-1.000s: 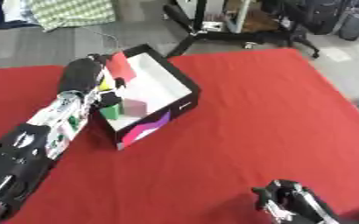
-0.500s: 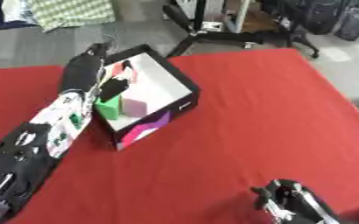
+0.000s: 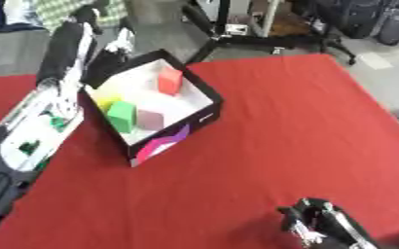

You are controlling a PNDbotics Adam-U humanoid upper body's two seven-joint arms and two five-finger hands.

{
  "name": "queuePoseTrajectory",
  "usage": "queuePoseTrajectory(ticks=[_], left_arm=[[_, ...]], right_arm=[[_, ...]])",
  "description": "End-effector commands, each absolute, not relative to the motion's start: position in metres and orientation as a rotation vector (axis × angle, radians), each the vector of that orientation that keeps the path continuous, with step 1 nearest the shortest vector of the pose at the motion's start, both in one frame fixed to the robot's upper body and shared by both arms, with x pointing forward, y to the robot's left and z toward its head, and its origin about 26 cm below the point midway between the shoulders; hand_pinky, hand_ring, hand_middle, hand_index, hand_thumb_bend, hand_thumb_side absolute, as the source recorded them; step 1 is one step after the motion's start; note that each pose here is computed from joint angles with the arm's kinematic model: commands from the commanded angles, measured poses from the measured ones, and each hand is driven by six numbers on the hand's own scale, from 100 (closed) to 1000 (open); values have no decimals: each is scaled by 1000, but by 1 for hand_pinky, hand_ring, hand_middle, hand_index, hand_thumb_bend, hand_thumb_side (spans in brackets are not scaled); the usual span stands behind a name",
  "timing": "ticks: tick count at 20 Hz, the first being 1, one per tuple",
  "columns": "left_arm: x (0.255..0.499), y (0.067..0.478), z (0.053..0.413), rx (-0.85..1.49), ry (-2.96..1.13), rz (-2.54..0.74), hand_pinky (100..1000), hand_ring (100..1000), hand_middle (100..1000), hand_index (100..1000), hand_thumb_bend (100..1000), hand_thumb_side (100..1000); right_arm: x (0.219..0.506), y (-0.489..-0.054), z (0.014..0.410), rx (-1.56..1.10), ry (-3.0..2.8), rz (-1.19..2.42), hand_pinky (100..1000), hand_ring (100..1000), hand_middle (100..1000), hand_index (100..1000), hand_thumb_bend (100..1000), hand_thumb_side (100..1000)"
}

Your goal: Pick up objects on the table and place them in the box.

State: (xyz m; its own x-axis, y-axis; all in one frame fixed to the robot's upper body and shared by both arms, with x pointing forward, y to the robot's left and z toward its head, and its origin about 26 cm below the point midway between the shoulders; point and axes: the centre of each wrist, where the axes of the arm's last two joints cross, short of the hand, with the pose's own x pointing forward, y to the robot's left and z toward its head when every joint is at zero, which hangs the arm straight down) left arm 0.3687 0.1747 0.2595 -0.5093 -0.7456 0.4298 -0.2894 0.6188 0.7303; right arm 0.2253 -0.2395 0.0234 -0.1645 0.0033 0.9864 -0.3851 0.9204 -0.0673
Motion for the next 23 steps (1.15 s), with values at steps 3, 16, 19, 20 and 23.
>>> queuePoseTrajectory(ticks=[3, 16, 19, 20, 23], left_arm=[[305, 214, 306, 515, -2332, -703, 745, 689, 780, 967, 100, 859], [282, 227, 157, 34, -2192, -386, 703, 608, 680, 924, 167, 993], [277, 209, 145, 25, -2106, -313, 696, 594, 656, 912, 169, 1000], [276, 204, 143, 15, -2093, -314, 696, 591, 656, 910, 169, 1000], [275, 198, 142, -6, -2079, -320, 695, 588, 651, 906, 172, 1000]], right_arm=[[224, -247, 26, 258, -1717, 353, 859, 469, 233, 462, 100, 198], [224, -254, 28, 228, -1737, 316, 859, 469, 234, 463, 100, 202], [223, -256, 27, 225, -1735, 309, 859, 469, 234, 463, 100, 219], [222, -256, 27, 224, -1734, 308, 859, 469, 234, 463, 100, 203], [222, -257, 27, 224, -1740, 304, 859, 469, 234, 464, 100, 209]])
